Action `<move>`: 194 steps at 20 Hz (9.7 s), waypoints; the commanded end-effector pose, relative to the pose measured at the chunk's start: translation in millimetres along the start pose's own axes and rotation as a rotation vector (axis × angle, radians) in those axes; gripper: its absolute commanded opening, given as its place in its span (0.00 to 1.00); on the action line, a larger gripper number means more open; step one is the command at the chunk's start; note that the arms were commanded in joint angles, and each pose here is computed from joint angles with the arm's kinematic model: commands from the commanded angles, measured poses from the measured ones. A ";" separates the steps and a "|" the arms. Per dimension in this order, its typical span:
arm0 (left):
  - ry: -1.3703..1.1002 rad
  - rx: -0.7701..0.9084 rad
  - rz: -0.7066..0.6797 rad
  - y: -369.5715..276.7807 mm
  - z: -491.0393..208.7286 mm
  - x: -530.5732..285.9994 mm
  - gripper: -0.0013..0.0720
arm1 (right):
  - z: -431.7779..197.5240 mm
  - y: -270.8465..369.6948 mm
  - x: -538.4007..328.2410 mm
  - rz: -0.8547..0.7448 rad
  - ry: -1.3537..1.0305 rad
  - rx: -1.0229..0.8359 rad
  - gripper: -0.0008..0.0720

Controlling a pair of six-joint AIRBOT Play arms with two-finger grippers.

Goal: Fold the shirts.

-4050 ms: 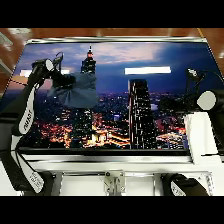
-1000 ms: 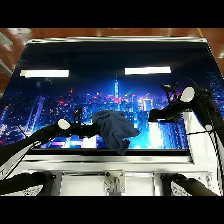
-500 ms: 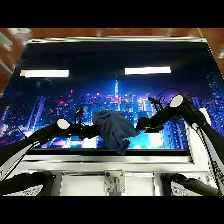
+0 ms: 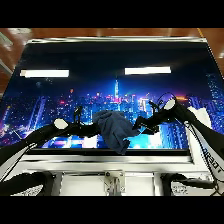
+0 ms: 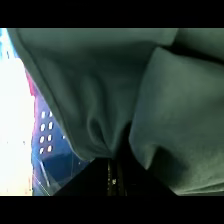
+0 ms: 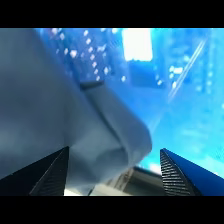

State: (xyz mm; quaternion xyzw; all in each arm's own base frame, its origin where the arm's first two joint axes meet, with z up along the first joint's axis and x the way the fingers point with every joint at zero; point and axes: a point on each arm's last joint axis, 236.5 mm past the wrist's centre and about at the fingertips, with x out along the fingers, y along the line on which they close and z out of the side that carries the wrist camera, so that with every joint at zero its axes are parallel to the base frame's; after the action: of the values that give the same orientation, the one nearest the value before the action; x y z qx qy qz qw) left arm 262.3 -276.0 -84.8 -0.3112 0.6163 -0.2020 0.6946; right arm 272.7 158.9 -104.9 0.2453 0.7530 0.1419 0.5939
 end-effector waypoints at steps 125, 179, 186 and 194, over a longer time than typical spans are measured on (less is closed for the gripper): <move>-1.432 0.732 -0.814 -327.6 -47.0 -611.4 0.07 | -145.7 224.0 -549.2 -0.095 -1.720 -0.742 0.10; 0.204 -0.158 0.195 155.8 7.2 -154.6 0.86 | 43.6 -43.8 -178.5 0.111 -0.138 -0.044 0.96; 0.038 -0.179 0.103 156.9 24.4 -122.3 0.92 | 30.8 -65.9 -149.2 0.191 -0.114 0.035 0.96; 0.042 -0.201 0.113 165.3 26.1 -115.5 0.82 | 41.2 -69.2 -150.0 0.178 -0.158 0.037 0.96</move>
State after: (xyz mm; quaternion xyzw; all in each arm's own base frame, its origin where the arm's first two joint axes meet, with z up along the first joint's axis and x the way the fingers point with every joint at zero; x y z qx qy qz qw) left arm 252.1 -73.7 -107.3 -0.3354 0.6635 -0.1075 0.6600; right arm 322.7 17.0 -26.2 0.3299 0.6856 0.1608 0.6287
